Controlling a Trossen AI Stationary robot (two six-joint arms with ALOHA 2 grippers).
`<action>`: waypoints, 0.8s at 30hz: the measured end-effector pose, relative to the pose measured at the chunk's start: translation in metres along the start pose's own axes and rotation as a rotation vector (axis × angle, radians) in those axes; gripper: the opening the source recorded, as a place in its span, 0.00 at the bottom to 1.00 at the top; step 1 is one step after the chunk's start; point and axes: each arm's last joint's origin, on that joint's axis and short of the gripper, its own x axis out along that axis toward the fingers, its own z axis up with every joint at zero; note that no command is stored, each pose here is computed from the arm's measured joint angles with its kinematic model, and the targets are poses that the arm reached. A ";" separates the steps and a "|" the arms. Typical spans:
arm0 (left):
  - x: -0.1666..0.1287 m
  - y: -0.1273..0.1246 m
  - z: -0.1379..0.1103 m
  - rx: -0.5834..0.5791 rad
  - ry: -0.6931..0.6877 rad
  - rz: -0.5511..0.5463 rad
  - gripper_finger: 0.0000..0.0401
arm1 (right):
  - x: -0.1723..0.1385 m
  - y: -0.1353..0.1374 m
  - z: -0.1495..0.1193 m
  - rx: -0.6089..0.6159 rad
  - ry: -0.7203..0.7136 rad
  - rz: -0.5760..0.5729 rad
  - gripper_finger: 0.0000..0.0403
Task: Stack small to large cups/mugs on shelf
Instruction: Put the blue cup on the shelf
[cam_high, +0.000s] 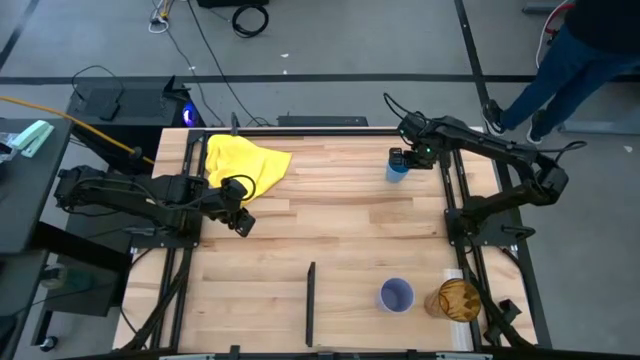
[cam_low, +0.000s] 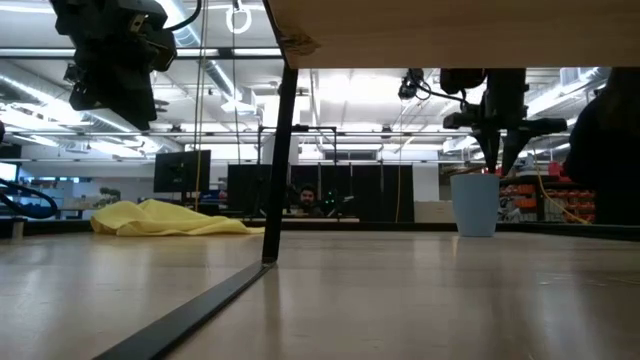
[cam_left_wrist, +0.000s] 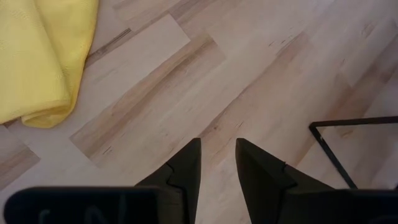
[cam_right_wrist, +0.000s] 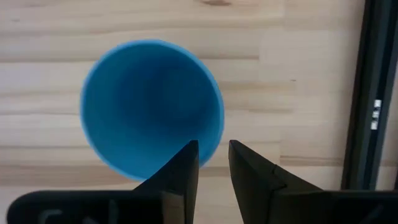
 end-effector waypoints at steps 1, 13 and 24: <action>0.000 0.000 0.000 0.010 0.000 0.000 0.27 | 0.000 0.000 0.000 0.012 -0.003 0.005 0.24; 0.000 0.000 0.000 0.015 0.000 0.000 0.27 | 0.009 -0.002 -0.001 0.085 -0.008 -0.002 0.24; 0.000 0.000 0.000 0.015 0.000 0.000 0.27 | 0.017 -0.004 -0.002 0.079 -0.020 -0.001 0.21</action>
